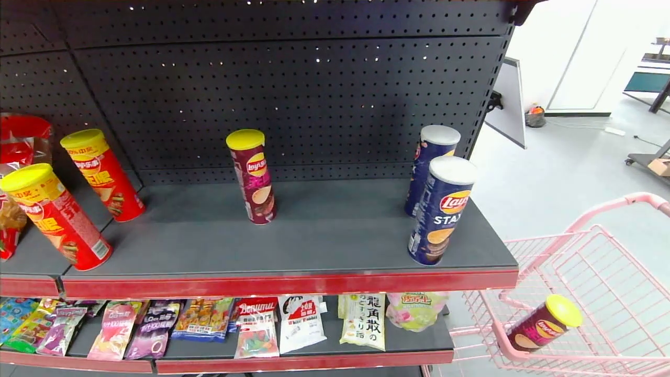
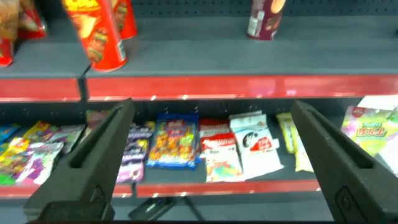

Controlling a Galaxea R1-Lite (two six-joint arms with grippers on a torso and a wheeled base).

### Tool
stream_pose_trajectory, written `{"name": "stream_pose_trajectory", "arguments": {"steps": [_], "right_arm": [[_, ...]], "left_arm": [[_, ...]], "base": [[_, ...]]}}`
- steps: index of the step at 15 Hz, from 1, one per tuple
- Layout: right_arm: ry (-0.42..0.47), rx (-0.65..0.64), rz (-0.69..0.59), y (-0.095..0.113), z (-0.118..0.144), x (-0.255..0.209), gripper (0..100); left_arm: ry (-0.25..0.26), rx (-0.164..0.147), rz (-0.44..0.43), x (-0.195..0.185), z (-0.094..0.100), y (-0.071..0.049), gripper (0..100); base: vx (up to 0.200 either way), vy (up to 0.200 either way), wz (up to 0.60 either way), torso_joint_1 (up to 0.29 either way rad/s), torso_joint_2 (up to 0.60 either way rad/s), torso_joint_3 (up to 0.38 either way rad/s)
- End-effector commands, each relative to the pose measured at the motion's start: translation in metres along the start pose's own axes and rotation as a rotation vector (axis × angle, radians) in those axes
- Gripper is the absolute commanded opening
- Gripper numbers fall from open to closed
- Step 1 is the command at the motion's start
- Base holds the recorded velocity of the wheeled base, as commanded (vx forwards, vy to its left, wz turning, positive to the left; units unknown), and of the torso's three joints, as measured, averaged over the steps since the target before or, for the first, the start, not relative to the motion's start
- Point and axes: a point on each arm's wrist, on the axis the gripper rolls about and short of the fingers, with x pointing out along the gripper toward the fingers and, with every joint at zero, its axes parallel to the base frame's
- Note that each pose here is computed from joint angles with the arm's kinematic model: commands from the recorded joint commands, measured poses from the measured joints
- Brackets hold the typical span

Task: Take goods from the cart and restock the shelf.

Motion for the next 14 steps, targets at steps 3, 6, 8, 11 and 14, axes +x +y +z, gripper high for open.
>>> {"name": "stream_pose_trajectory", "arguments": {"steps": [3,6,8,11,14], "right_arm": [[-0.002,-0.001,0.002,0.0000,0.0002,0.0000,100],[0.000,-0.001,0.002,0.0000,0.0002,0.0001,100],[0.000,-0.001,0.002,0.0000,0.0002,0.0001,100],[-0.002,0.002,0.000,0.0000,0.0002,0.0000,100],[0.000,0.002,-0.001,0.0000,0.0002,0.0001,100]], "left_arm": [[0.000,0.001,0.000,0.0000,0.0001,0.0000,100],[0.000,-0.001,0.000,0.0000,0.0001,0.0000,100],[0.000,-0.001,0.000,0.0000,0.0001,0.0000,100],[0.000,-0.001,0.000,0.0000,0.0001,0.0000,100],[0.000,-0.001,0.000,0.0000,0.0001,0.0000,100]], "base": [[0.000,0.000,-0.60,0.007,0.00,-0.001],[0.000,0.000,-0.60,0.001,0.00,0.002],[0.000,0.000,-0.60,0.005,0.00,0.002],[0.000,0.000,-0.20,0.001,0.00,-0.001],[0.000,0.000,0.00,0.000,0.00,0.000]]}}
